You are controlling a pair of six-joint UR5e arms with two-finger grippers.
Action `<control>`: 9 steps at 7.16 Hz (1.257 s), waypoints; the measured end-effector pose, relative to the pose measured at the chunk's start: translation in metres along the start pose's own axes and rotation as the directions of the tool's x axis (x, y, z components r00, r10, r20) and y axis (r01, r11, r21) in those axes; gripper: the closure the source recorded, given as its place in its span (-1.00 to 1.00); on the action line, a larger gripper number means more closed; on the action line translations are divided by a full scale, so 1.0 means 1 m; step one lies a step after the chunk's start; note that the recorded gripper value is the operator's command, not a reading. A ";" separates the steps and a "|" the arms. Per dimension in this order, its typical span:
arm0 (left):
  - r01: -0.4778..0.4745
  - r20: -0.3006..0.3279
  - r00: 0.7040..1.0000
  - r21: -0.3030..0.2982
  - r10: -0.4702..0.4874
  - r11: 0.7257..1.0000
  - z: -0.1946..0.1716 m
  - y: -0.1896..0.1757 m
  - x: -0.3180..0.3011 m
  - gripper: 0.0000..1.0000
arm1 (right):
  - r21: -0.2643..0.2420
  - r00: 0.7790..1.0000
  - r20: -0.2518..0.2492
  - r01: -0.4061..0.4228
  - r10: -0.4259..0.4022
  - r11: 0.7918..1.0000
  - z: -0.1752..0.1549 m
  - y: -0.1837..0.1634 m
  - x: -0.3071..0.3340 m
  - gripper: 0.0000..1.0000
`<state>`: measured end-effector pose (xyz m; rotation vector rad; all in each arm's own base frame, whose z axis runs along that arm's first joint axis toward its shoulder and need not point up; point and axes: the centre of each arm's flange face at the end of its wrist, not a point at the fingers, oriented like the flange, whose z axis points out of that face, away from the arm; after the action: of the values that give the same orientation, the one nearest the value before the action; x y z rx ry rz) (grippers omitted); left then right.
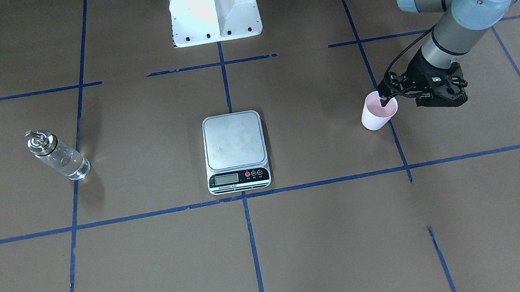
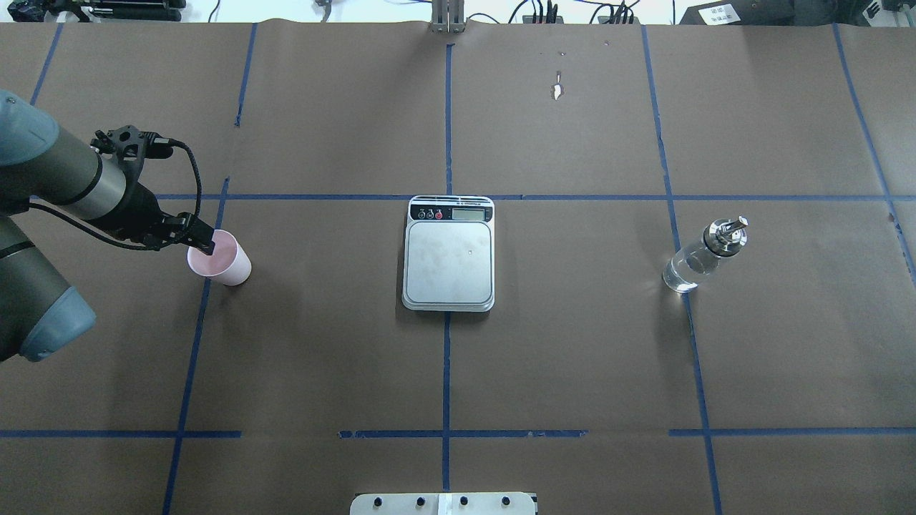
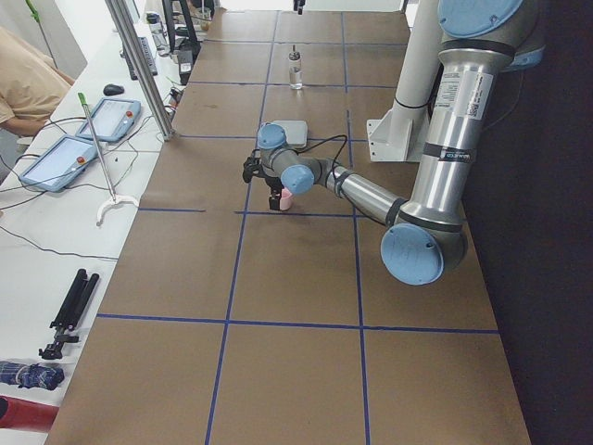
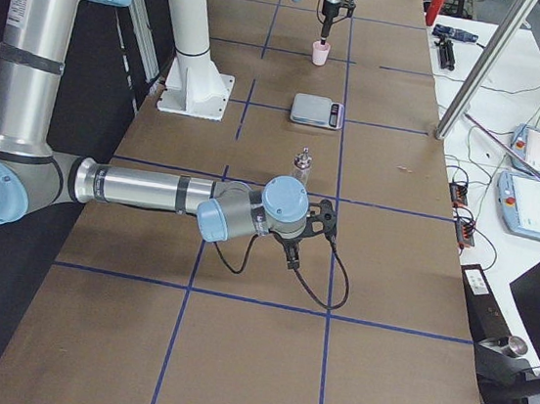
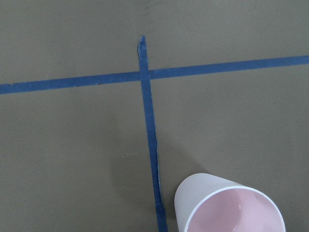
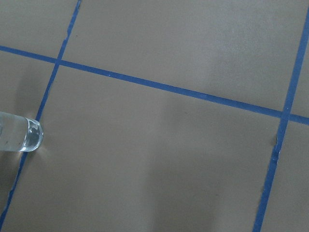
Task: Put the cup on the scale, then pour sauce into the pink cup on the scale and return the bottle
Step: 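Reach the left gripper to the pink cup and grasp it, then carry the pink cup with the left gripper onto the scale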
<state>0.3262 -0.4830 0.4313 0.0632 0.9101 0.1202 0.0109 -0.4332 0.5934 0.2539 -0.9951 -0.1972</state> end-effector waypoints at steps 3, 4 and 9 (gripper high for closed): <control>-0.008 0.003 1.000 -0.025 0.008 1.000 0.015 0.003 0.007 1.00 | -0.001 1.000 0.000 0.001 -0.001 1.000 0.000 0.001 0.000 -1.00; -0.011 0.002 1.000 -0.030 0.011 0.999 0.018 0.004 0.010 1.00 | -0.001 1.000 0.000 0.000 0.000 1.000 0.000 0.001 0.000 -1.00; 0.115 -0.041 0.993 0.019 -0.114 0.993 -0.051 -0.042 0.111 1.00 | 0.013 1.000 0.003 0.014 -0.014 1.000 -0.002 -0.001 -0.003 -1.00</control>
<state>0.3569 -0.5102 0.3087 0.0286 0.9528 0.0051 0.0106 -0.4330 0.5896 0.2731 -0.9983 -0.2042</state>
